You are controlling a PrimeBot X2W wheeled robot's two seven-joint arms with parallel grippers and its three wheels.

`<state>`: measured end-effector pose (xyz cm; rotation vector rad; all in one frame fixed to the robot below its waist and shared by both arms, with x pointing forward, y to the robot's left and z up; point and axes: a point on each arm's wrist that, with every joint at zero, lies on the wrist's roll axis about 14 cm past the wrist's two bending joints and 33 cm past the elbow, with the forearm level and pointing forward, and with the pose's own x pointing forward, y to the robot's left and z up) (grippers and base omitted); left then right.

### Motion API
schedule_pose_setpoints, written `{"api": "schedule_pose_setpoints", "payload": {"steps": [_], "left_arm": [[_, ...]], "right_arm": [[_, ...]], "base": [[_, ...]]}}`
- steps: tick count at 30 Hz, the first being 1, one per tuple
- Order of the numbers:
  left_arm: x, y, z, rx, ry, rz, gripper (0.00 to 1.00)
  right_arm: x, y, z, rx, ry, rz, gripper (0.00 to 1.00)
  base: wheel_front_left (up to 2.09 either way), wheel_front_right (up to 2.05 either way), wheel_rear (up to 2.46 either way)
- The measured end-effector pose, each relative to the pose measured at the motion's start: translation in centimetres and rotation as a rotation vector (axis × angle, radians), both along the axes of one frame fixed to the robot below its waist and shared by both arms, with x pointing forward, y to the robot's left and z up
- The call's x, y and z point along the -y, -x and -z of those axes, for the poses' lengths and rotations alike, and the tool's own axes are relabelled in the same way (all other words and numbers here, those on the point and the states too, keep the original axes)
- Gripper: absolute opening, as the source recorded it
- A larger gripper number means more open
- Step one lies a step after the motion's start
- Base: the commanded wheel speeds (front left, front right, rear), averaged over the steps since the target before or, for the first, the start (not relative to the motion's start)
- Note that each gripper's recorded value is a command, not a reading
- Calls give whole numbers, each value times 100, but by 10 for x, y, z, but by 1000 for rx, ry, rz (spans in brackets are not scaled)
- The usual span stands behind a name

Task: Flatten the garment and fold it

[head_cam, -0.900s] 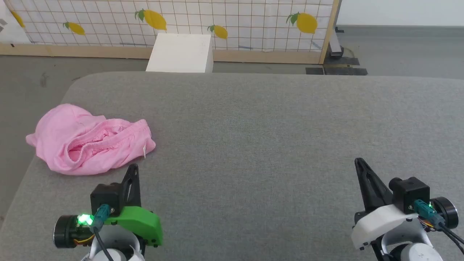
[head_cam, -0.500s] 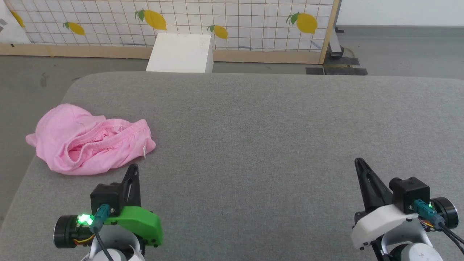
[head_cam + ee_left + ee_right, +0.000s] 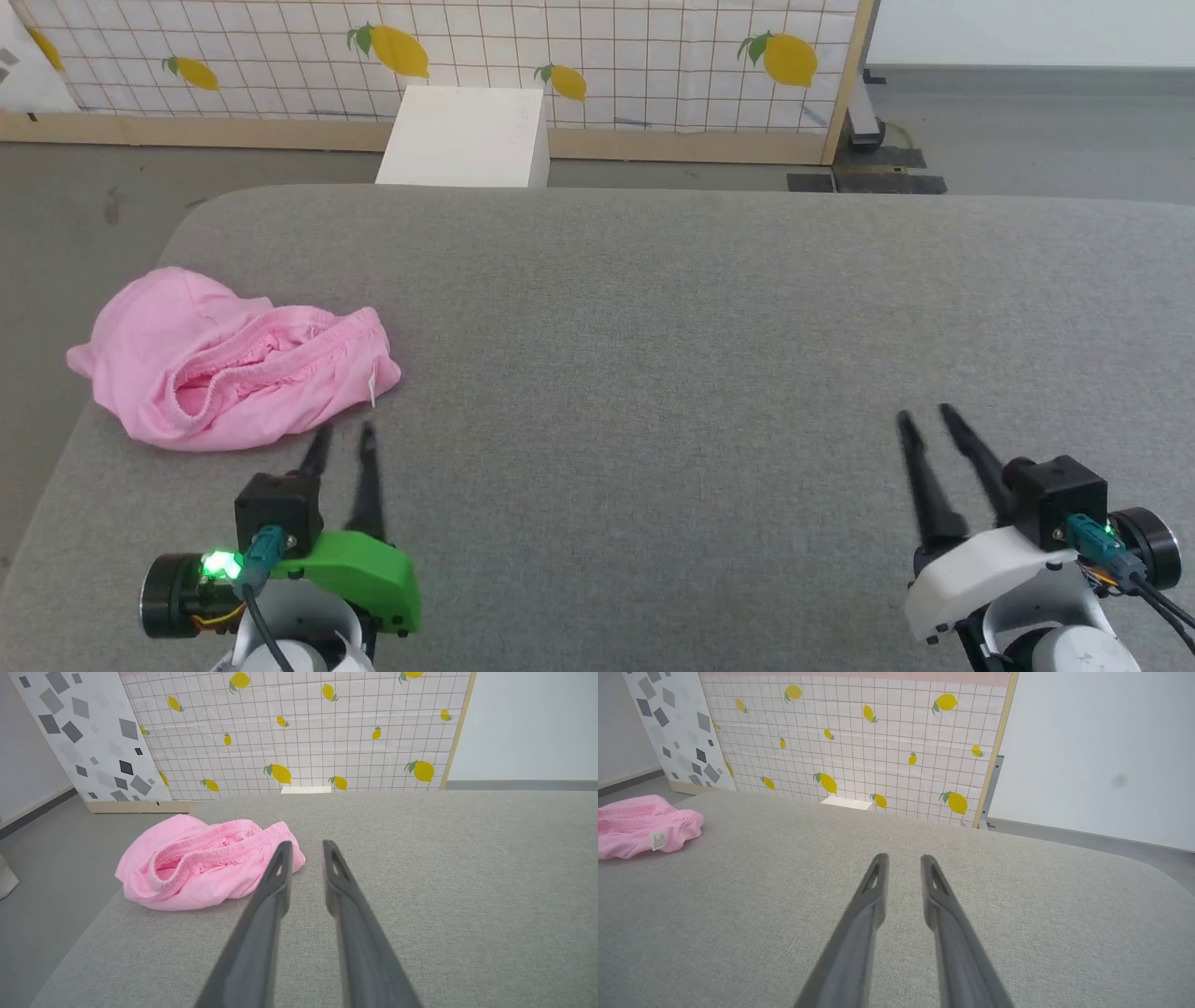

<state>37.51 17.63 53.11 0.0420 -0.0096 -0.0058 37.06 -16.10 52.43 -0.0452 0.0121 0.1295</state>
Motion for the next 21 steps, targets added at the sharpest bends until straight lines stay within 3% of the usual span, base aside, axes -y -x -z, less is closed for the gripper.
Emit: {"api": "schedule_pose_setpoints", "payload": {"steps": [21], "left_arm": [[0,5,2,14,38,-6,100]], "right_arm": [[-2,-3,1,14,-32,-8,100]], "base": [[0,0,0]]}}
